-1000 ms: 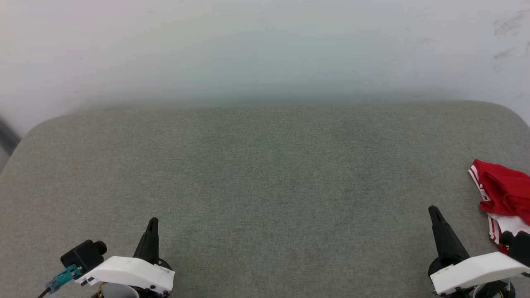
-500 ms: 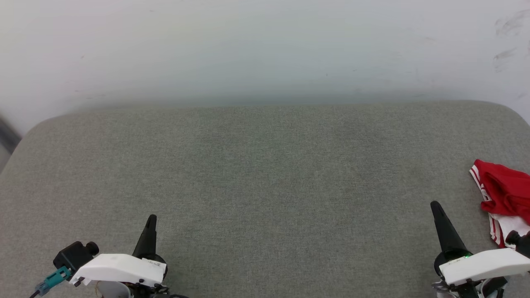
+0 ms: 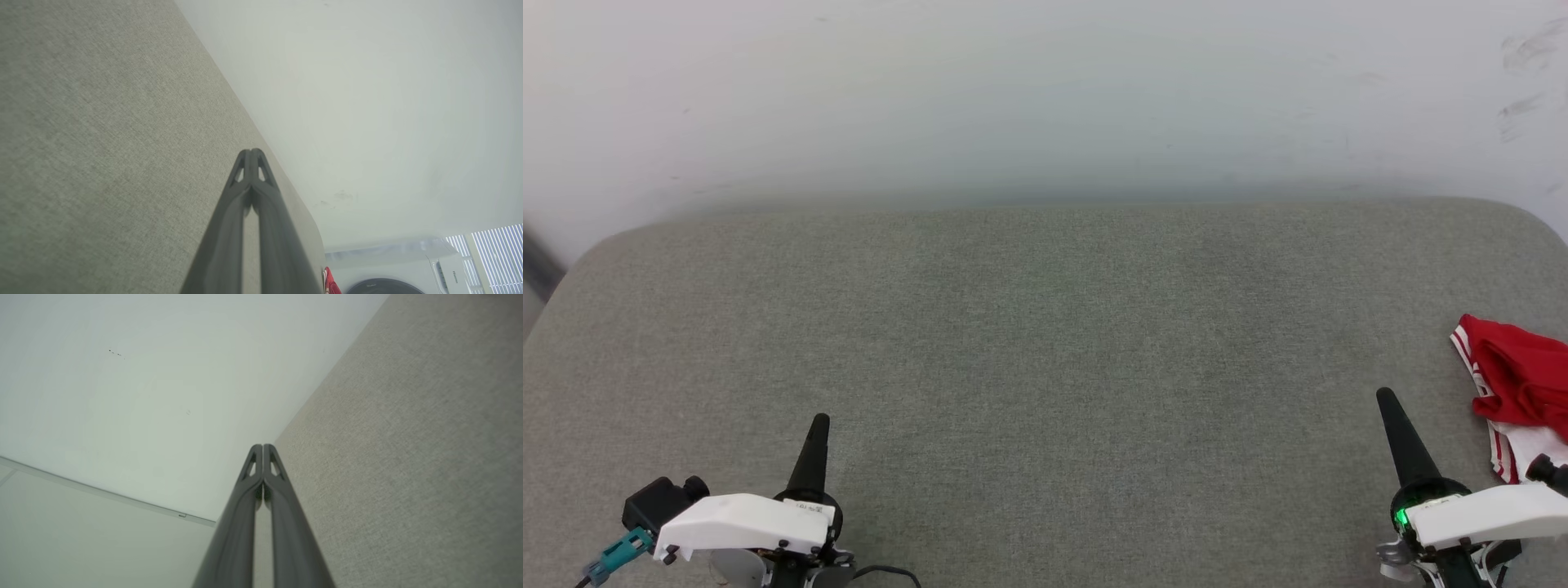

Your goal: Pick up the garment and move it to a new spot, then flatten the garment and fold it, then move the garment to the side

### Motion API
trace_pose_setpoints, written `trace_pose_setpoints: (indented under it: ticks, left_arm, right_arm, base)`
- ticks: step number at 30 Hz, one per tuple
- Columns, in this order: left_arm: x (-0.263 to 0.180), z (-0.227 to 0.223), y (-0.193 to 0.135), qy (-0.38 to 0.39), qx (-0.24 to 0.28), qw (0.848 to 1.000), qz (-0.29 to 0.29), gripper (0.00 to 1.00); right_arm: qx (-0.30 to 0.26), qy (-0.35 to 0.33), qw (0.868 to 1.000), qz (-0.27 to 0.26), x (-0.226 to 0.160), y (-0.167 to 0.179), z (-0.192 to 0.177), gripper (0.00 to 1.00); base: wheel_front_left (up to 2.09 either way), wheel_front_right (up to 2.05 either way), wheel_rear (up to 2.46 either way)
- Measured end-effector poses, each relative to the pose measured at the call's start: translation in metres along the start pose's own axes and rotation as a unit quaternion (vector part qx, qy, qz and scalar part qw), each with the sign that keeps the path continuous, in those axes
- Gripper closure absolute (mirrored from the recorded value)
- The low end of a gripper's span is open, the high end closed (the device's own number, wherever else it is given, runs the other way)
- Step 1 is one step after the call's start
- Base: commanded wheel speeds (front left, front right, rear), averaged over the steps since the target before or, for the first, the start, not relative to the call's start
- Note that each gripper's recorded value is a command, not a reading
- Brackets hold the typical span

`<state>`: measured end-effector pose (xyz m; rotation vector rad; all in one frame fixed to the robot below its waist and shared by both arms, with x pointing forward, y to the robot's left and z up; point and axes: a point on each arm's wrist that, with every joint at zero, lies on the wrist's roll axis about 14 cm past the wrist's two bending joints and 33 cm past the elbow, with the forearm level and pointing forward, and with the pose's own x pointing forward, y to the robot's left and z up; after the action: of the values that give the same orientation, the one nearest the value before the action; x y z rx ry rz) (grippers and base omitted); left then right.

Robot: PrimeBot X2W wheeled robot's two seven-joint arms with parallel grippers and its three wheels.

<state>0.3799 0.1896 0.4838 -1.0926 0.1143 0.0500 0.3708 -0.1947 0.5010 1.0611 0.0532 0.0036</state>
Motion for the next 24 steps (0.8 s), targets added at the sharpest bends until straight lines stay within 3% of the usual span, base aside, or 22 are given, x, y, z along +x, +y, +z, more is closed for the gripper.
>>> trace_pose_setpoints:
  ticks: [24]
  left_arm:
    - [0.0032, 0.0073, -0.0061, -0.006, -0.112, 0.994, -0.018, 1.0]
  right_arm:
    - [0.117, -0.008, 0.993, 0.004, 0.0074, -0.0001, 0.0034, 1.0]
  base:
    - [0.0, 0.0, 0.0]
